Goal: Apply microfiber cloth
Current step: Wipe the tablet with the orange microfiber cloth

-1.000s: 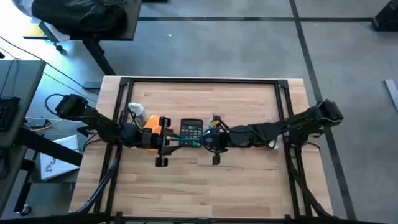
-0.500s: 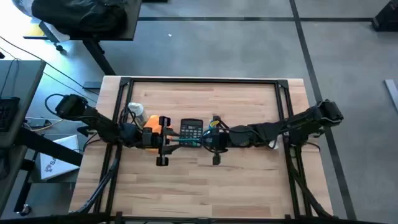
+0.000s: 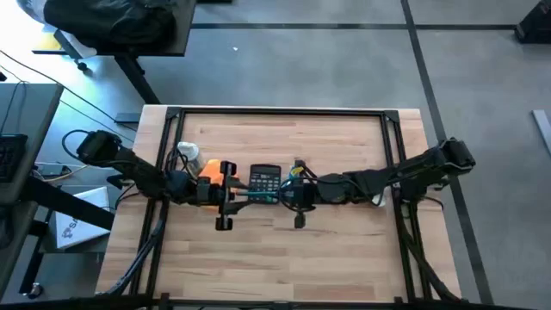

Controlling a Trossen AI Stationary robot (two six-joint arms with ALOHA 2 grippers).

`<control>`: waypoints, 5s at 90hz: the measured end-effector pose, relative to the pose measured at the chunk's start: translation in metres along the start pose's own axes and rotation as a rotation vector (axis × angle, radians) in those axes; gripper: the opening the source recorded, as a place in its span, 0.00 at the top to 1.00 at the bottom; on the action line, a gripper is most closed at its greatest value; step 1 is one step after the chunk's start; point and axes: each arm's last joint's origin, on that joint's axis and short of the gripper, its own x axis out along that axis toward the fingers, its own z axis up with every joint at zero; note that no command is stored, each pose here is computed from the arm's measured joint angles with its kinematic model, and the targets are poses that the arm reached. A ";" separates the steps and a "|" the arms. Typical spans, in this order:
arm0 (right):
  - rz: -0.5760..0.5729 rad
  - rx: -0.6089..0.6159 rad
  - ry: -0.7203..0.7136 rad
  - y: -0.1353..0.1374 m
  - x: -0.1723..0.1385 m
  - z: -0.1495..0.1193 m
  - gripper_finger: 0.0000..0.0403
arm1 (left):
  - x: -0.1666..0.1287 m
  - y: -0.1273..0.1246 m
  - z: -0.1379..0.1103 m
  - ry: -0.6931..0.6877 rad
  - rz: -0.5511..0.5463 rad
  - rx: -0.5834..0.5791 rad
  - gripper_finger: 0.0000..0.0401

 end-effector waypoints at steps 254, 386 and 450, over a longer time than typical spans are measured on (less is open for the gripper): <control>-0.027 -0.013 0.005 0.000 -0.004 0.003 0.57 | -0.005 0.002 0.018 0.027 0.018 0.007 0.98; 0.009 0.144 -0.226 -0.006 0.003 0.019 0.52 | -0.035 -0.001 0.003 0.152 0.039 -0.085 0.97; 0.002 0.121 -0.190 -0.012 0.006 0.013 0.52 | -0.030 0.004 -0.008 0.138 0.070 -0.090 0.97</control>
